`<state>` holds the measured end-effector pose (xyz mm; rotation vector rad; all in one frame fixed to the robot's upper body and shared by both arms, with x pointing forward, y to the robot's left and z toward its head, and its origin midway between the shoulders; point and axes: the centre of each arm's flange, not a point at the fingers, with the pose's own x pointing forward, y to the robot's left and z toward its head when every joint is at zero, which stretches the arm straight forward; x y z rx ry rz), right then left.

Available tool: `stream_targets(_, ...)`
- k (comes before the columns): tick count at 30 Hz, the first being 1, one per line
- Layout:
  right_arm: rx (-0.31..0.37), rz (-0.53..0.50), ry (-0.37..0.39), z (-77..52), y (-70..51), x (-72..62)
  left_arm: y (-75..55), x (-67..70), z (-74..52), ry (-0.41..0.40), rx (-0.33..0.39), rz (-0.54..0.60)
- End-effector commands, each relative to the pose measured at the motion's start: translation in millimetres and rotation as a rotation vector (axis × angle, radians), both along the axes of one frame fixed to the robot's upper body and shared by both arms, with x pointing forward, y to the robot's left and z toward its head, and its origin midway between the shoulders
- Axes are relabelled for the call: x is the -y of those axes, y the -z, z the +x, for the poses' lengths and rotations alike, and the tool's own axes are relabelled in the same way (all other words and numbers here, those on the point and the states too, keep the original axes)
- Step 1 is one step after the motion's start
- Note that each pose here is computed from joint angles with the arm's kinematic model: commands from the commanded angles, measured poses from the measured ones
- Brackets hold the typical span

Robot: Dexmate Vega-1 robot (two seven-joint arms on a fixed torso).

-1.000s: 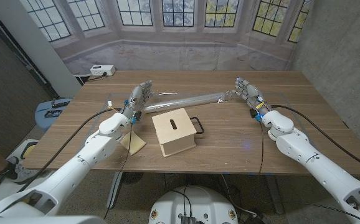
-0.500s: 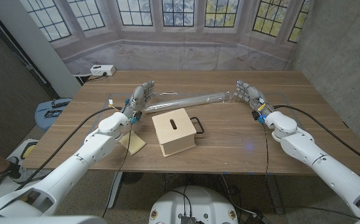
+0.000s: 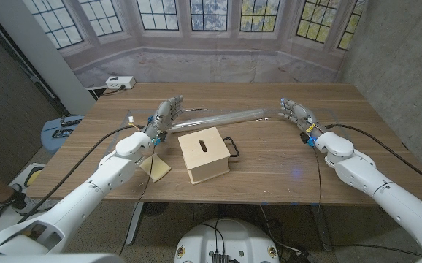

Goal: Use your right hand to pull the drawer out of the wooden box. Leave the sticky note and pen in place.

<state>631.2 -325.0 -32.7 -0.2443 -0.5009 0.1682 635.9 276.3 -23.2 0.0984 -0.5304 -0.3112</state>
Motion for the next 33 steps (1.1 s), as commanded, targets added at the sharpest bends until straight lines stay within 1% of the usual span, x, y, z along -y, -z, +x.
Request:
stream_targets(1, 0.001, -0.036, 0.024, -5.6, -7.2, 12.9, -2.4, 6.2, 0.8, 0.013, -0.001, 0.017)
stream_targets(9, 0.021, -0.059, 0.024, -14.1, -12.5, 12.4, -6.1, 11.3, -3.7, 0.022, 0.013, 0.051)
stream_targets(12, 0.027, -0.071, 0.022, -17.5, -13.5, 10.6, -4.5, 13.8, -5.0, 0.035, 0.001, 0.046)
stream_targets(18, 0.045, -0.1, 0.025, -25.1, -15.3, 6.9, -2.0, 17.9, -9.9, 0.049, -0.007, 0.085)
stream_targets(26, 0.065, -0.156, 0.04, -32.9, -14.5, -0.3, -0.9, 19.5, -19.8, 0.051, -0.004, 0.119)
stream_targets(33, 0.076, -0.192, 0.056, -39.1, -13.7, -4.3, 0.1, 16.4, -31.1, 0.041, 0.007, 0.141)
